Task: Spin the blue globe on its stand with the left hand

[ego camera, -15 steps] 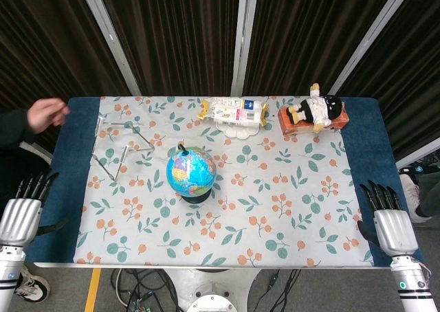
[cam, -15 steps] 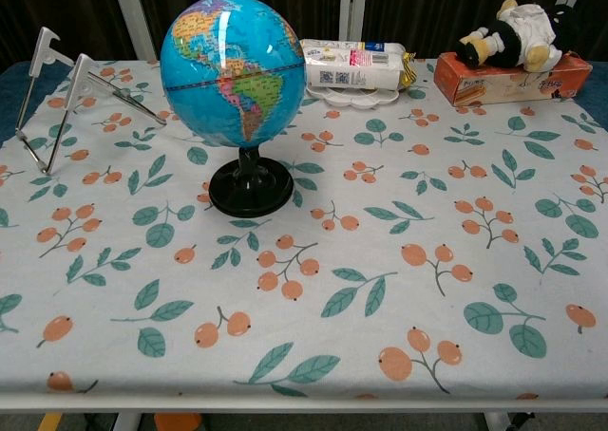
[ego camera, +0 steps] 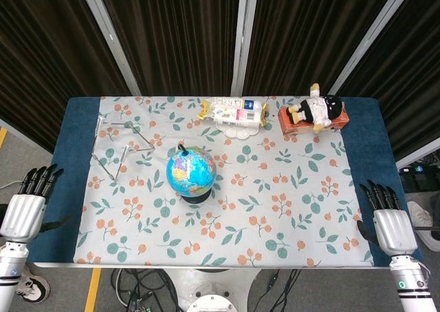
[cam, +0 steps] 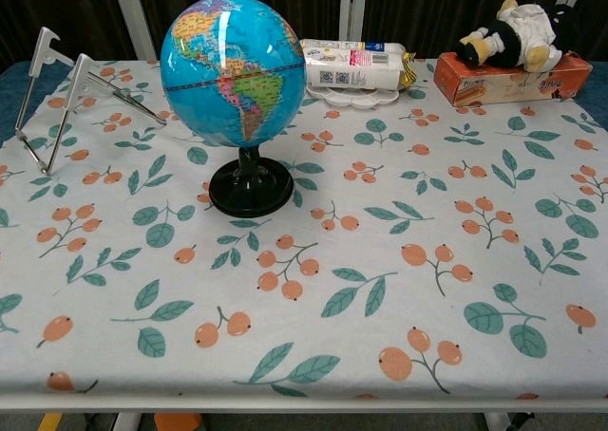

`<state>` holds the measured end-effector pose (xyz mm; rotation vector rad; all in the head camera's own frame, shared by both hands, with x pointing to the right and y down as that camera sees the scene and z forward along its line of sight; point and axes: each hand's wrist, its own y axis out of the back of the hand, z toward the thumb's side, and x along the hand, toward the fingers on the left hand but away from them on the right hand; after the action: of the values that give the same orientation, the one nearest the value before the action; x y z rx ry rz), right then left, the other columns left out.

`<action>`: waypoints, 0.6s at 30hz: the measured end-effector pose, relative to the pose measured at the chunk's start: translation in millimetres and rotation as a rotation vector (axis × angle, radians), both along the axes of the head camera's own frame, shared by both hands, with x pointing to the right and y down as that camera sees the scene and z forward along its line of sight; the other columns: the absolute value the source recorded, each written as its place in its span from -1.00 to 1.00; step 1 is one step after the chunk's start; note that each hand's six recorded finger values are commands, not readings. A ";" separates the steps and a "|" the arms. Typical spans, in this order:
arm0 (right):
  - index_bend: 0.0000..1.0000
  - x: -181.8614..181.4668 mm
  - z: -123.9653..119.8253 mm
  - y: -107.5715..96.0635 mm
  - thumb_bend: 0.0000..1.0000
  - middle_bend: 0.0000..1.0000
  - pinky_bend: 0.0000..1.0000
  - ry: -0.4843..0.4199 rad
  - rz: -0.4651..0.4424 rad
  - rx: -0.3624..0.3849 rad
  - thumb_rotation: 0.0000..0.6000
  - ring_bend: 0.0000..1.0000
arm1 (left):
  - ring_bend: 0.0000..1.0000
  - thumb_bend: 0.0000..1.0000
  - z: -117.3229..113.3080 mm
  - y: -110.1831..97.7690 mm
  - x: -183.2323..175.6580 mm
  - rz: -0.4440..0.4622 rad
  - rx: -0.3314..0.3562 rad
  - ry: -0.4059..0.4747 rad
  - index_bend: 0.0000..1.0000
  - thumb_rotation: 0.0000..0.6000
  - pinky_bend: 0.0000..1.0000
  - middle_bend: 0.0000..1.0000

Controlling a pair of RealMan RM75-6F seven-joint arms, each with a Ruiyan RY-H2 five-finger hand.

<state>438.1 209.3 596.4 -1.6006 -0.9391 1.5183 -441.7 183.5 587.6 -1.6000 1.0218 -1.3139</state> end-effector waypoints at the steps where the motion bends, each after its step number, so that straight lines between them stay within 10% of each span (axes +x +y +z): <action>1: -1.00 0.2 0.2 0.8 -0.43 -1.00 -1.00 0.001 -0.001 -0.003 1.00 -1.00 | -1.00 -0.90 -1.1 -2.3 4.4 0.011 0.004 0.009 -0.83 1.00 -1.00 -0.92; 18: -1.00 8.6 -1.1 -3.5 -0.43 -1.00 -1.00 0.014 0.012 0.007 1.00 -1.00 | -1.00 -0.88 -10.8 -40.8 127.4 0.388 0.029 0.177 -0.83 1.00 -1.00 -0.92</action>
<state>446.8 205.8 595.3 -1.5806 -0.9471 1.5308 -314.3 142.7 576.7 -1.8078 0.7760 -0.9050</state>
